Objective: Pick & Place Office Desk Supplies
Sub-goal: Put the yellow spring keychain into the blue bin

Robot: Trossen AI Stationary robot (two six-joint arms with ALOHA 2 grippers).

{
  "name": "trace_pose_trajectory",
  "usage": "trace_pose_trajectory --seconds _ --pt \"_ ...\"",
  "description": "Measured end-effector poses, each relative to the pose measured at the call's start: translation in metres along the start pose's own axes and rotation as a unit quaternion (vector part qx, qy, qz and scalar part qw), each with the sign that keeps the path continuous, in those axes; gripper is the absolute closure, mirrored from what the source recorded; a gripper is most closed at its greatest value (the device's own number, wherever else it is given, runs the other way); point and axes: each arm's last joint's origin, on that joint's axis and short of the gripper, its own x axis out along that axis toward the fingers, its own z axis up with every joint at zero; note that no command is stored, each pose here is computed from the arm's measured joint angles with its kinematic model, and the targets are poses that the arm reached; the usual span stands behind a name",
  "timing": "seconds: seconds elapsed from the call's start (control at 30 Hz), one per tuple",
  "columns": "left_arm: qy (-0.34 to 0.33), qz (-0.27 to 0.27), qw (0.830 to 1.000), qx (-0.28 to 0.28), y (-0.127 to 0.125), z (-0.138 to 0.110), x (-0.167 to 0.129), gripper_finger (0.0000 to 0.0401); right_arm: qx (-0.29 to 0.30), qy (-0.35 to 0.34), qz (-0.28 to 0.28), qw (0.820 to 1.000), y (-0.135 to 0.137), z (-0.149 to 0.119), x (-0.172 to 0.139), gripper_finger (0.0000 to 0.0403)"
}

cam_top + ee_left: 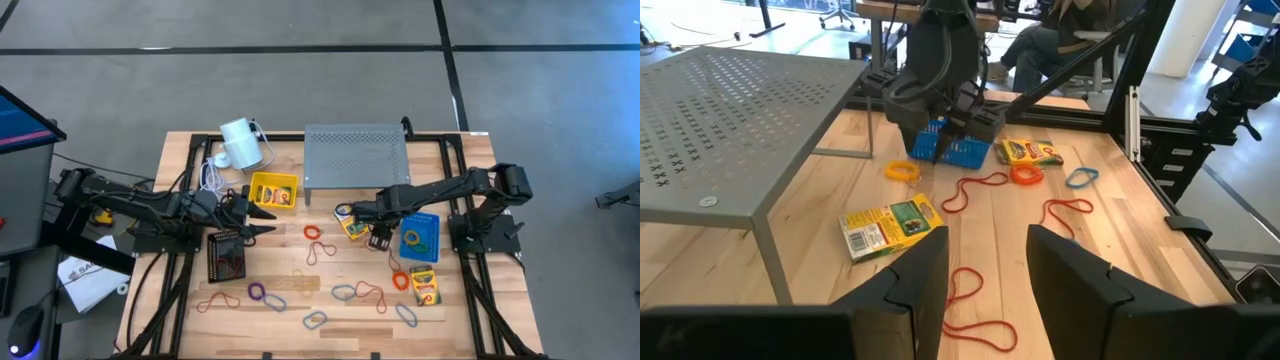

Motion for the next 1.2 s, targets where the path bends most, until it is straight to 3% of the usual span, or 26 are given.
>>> trace_pose_trajectory --seconds 0.3,0.63,1.2 --pt "0.001 0.0 1.0 0.0 0.0 0.0 0.0 0.027 0.023 0.008 -0.004 1.0 -0.001 -0.003 -0.001 0.0226" --pt "0.001 0.0 1.0 0.0 0.0 0.0 0.0 0.027 0.052 0.034 0.002 0.998 0.001 -0.02 0.023 0.0226" --pt "0.001 0.0 1.0 0.0 0.0 0.0 0.0 0.027 0.053 0.008 0.007 0.999 -0.007 -0.01 0.027 0.0226"
